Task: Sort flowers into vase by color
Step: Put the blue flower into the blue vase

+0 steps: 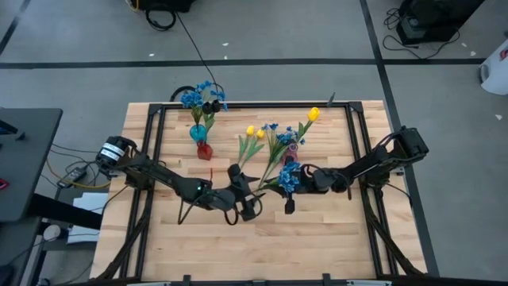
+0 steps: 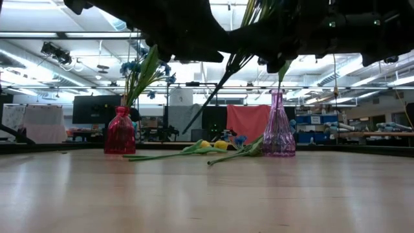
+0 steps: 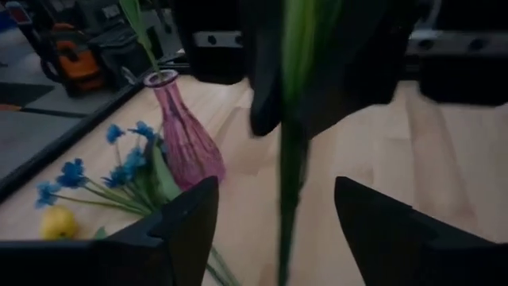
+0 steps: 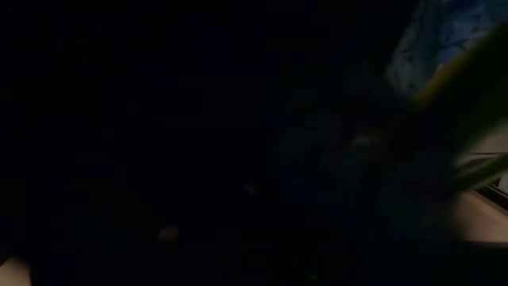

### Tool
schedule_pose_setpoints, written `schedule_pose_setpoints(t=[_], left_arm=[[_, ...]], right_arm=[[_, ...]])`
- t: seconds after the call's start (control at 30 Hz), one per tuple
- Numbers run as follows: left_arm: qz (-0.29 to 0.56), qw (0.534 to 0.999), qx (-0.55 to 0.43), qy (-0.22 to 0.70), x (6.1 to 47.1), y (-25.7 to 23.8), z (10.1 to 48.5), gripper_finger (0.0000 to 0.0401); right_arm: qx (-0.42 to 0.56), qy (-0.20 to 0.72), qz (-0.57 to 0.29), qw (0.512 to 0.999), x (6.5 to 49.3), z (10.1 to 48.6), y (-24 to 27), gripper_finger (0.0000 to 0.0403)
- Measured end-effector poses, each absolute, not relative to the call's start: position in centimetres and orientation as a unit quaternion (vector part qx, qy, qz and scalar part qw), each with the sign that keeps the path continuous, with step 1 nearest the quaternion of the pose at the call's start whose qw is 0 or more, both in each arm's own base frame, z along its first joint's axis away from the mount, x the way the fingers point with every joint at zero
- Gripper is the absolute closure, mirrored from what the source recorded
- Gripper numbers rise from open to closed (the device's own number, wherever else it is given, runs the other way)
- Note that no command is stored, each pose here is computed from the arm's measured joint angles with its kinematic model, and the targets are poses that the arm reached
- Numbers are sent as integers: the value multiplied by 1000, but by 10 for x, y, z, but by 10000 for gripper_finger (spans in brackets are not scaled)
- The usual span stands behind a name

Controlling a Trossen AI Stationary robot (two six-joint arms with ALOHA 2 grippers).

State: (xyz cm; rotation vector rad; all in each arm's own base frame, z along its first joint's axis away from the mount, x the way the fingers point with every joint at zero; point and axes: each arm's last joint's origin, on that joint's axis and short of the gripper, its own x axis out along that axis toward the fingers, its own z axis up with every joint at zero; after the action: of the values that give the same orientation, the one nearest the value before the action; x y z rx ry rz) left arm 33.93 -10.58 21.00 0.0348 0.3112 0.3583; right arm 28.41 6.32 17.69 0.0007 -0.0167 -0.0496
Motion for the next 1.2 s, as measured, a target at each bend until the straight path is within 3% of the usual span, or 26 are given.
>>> schedule_pose_setpoints(t=[0.17, 0.43, 0.9, 1.2], left_arm=[[175, 971, -10, 163, 342, -100, 206, 124], [182, 969, -25, 162, 347, -90, 202, 135], [169, 970, -44, 166, 353, -82, 195, 214], [165, 973, -37, 157, 354, -83, 197, 299]], right_arm=[[0, -6, -27, 1000, 285, 176, 61, 330], [0, -6, -25, 1000, 285, 176, 61, 330], [-16, -15, -20, 1000, 285, 178, 62, 330], [-20, -23, -10, 999, 284, 180, 62, 330]])
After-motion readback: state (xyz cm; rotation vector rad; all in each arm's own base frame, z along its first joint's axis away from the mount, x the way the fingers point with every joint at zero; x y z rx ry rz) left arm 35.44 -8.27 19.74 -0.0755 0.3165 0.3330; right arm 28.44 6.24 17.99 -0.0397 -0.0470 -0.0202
